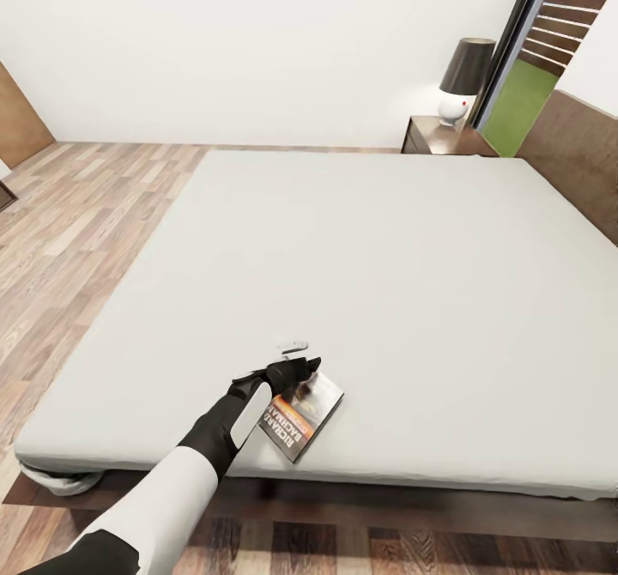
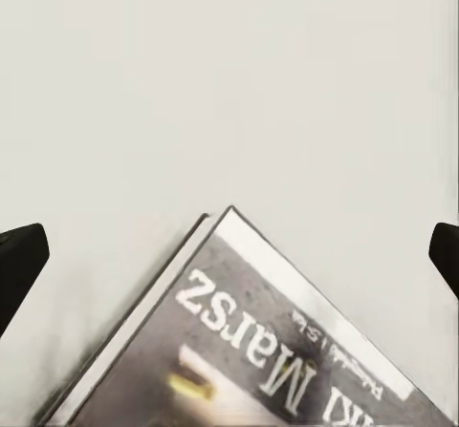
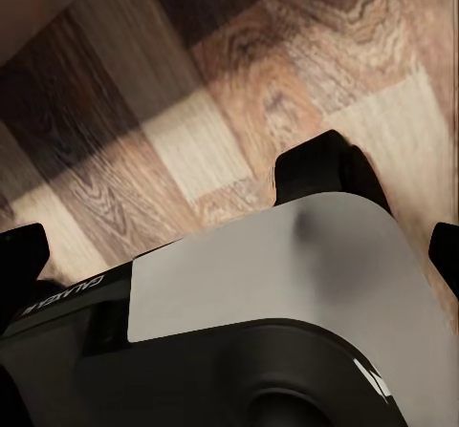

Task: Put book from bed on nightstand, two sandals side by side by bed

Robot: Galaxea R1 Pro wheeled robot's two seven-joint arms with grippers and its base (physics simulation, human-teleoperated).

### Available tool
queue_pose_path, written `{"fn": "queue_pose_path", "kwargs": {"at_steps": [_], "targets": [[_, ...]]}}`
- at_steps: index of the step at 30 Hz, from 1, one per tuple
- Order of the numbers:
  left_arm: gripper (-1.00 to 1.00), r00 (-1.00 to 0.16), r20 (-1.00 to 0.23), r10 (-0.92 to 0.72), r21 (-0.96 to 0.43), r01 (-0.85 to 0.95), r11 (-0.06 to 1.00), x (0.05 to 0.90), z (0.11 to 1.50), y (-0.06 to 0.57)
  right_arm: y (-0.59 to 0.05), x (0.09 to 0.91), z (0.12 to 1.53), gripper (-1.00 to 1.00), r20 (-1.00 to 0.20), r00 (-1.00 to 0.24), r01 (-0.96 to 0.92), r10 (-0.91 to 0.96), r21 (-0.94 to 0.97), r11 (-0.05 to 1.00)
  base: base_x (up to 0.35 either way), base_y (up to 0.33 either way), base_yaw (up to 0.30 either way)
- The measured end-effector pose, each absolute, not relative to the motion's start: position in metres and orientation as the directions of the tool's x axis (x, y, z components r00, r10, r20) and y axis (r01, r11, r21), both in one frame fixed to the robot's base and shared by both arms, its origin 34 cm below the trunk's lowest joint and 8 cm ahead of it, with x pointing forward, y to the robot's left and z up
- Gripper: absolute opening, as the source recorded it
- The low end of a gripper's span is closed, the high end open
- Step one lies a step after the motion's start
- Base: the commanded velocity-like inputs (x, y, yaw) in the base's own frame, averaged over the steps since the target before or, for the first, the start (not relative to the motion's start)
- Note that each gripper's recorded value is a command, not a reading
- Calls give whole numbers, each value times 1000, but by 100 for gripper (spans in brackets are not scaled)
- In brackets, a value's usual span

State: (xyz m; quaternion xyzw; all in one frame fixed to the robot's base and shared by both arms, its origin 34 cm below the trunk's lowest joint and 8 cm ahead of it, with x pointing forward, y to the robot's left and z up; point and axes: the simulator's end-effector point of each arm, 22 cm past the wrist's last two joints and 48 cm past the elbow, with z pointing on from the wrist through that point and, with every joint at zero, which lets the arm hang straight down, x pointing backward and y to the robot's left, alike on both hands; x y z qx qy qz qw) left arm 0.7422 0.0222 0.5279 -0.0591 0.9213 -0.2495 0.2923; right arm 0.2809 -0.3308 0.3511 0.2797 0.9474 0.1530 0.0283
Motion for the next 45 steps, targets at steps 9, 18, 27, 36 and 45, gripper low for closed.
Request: {"fn": "queue_pose_path", "kwargs": {"at_steps": [9, 18, 27, 36, 45], "targets": [[100, -822, -509, -254, -495, 37, 868, 742, 528, 22, -331, 281, 351, 100, 32, -842, 521, 538, 306, 797, 24, -48, 0], [100, -823, -508, -255, -496, 37, 867, 742, 528, 22, -331, 281, 351, 100, 32, -842, 521, 538, 306, 797, 1, -2, 0], [100, -823, -508, -255, -496, 37, 867, 742, 528, 22, -331, 281, 351, 100, 32, -842, 521, 538, 305, 797, -6, 0, 0], [100, -823, -508, -255, -496, 38, 867, 742, 527, 21, -331, 281, 351, 100, 32, -842, 521, 538, 305, 797, -151, 0, 0], [100, -823, -508, -255, -496, 38, 867, 742, 528, 22, -331, 281, 351, 100, 32, -842, 521, 538, 305, 797, -15, 0, 0]]}}
